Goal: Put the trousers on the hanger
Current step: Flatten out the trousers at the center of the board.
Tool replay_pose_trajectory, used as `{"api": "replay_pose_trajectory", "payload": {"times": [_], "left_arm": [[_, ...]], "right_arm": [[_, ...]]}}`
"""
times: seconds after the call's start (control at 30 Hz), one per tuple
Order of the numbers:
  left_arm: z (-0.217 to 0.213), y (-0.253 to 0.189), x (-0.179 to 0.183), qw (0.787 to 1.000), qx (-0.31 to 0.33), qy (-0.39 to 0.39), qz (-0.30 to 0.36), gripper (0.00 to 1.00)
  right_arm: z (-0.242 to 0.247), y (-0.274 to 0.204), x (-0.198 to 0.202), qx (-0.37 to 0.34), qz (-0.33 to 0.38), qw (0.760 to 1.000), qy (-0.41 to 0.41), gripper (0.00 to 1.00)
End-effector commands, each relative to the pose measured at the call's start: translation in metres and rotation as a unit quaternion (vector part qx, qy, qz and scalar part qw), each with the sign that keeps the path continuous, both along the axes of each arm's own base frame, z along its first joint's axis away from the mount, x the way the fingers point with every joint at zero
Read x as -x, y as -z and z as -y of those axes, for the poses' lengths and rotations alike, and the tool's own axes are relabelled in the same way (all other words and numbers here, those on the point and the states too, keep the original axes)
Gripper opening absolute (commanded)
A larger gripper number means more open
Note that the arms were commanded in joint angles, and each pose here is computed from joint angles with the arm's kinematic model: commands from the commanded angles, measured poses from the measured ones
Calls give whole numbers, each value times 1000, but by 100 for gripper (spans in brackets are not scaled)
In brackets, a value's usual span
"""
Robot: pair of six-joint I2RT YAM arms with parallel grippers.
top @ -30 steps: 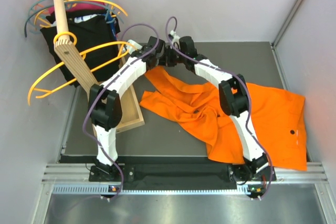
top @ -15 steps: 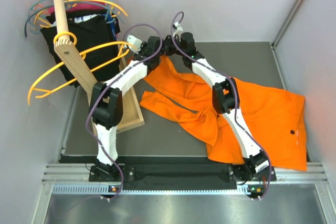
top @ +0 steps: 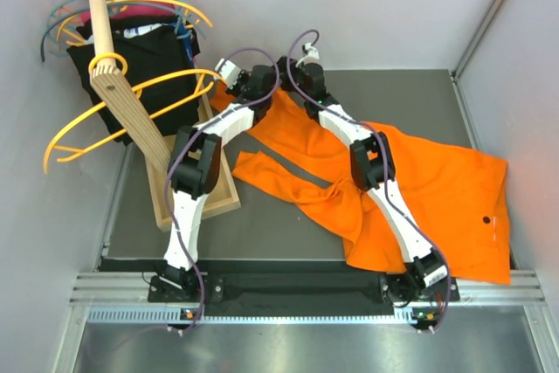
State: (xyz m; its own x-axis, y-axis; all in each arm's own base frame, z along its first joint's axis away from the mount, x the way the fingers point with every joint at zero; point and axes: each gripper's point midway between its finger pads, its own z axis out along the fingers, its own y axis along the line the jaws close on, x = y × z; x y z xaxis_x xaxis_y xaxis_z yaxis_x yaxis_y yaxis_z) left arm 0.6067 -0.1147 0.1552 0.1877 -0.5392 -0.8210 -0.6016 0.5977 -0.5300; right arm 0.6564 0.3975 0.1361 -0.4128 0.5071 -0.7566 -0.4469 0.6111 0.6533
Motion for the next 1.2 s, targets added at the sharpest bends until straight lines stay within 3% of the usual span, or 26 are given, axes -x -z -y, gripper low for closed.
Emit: {"api": "replay_pose_trajectory", "payload": {"times": [0.0, 0.13, 0.2, 0.23, 0.27, 0.33, 0.47, 0.5, 0.53, 0.57, 0.63, 0.77, 0.87, 0.93, 0.97, 1.03, 1.1, 1.17], "left_arm": [[-48, -7, -14, 995, -71, -73, 2, 0], [-61, -5, -31, 993, -92, -80, -4, 0], [-67, -1, -38, 991, -111, -77, -14, 0], [-69, -6, -40, 990, -115, -84, 0, 0], [-73, -2, -40, 989, -120, -90, -6, 0], [-78, 2, -41, 989, -117, -92, -14, 0], [-71, 2, -49, 990, -122, -62, -15, 0], [-68, 0, -51, 991, -124, -51, -15, 4], [-65, 0, -53, 991, -124, -39, -17, 14], [-63, -3, -55, 992, -120, -33, -13, 17], [-60, -12, -55, 993, -114, -31, -6, 34], [-48, -41, -63, 996, -75, -28, 34, 35], [-33, -58, -76, 997, -54, 2, 64, 49], [-24, -68, -77, 996, -51, 22, 70, 91], [-17, -81, -74, 995, -44, 30, 79, 99], [-10, -83, -70, 996, -42, 45, 64, 99], [1, -90, -57, 996, -28, 56, 57, 90], [18, -79, -41, 995, -33, 86, 22, 50]], "right_arm": [[104, -113, -52, -45, 98, 984, 142, 100], [159, -145, -47, -19, 75, 987, 144, 100], [191, -119, -44, 10, 19, 988, 150, 100], [196, -142, -32, 12, 25, 991, 134, 100], [203, -120, -24, 37, -1, 991, 128, 100], [215, -136, -3, 61, -12, 991, 116, 100], [232, -110, 48, 133, -90, 981, 108, 100], [235, -104, 60, 140, -110, 979, 103, 100], [234, -119, 77, 136, -105, 981, 91, 100], [236, -94, 92, 143, -138, 976, 83, 100], [237, -94, 116, 146, -158, 974, 73, 100], [235, -59, 157, 133, -219, 965, 55, 100], [222, -56, 179, 120, -236, 964, 16, 100], [218, -58, 188, 119, -243, 963, 3, 100], [217, -57, 192, 120, -250, 961, -1, 100], [216, -59, 196, 118, -256, 959, -8, 100], [214, -62, 198, 117, -260, 958, -15, 100], [213, -64, 200, 118, -261, 958, -18, 100]]}}
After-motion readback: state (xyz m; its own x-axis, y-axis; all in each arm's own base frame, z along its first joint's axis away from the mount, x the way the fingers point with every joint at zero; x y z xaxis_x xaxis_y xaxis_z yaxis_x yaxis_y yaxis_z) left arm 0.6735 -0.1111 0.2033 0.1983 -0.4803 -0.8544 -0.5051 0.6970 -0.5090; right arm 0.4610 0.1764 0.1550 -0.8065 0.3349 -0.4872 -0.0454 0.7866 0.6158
